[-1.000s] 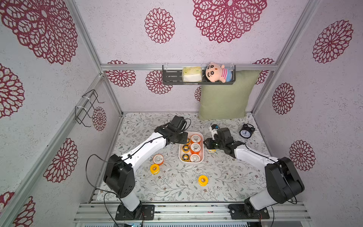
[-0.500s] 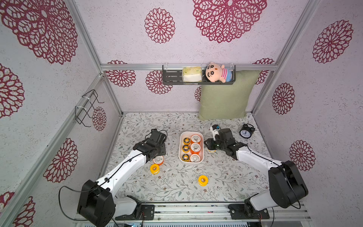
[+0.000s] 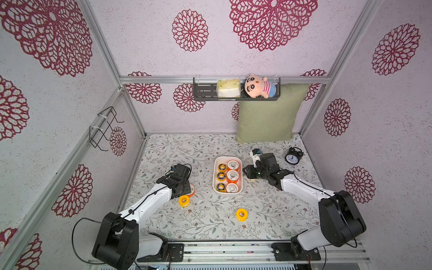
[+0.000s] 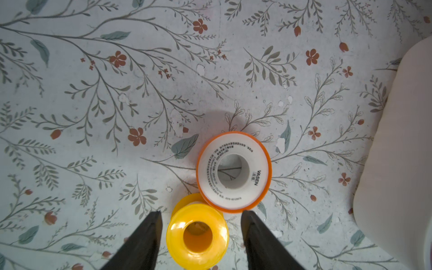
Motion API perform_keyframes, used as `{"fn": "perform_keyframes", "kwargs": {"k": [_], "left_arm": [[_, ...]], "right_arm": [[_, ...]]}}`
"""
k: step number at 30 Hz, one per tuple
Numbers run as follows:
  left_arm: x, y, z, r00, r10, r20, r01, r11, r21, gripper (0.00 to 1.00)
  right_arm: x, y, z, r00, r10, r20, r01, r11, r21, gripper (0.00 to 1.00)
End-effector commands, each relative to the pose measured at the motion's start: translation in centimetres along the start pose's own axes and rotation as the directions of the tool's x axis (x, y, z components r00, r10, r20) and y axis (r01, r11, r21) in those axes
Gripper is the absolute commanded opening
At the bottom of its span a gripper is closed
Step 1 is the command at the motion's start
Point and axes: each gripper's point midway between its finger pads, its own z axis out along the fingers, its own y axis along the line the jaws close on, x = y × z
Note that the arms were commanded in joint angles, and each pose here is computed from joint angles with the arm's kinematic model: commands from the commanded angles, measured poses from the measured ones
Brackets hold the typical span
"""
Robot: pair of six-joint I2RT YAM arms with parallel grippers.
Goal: Put the sealing tape into the storage box
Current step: Pick up the sealing tape at the center of the board.
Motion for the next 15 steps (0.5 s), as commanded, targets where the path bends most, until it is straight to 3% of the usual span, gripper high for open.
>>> {"fn": "perform_keyframes", "kwargs": {"k": [1,15], "left_arm": [[-0.3,-1.0,1.0,1.0,-0.005,-0.014,0.006,0.999,0.047,0.6],[-0.5,-0.9,3.5,0.997,0.015,-0.071,-0.014,1.0,0.004,0.48]], "right_arm": [[-0.6,0.2,0.0,1.0,-0.003,0.021,0.004,1.0,-0.01,0.31],[-0.5,0.2,0.3,1.0,0.007,0.012,-0.007,1.0,-0.015,0.32]]}}
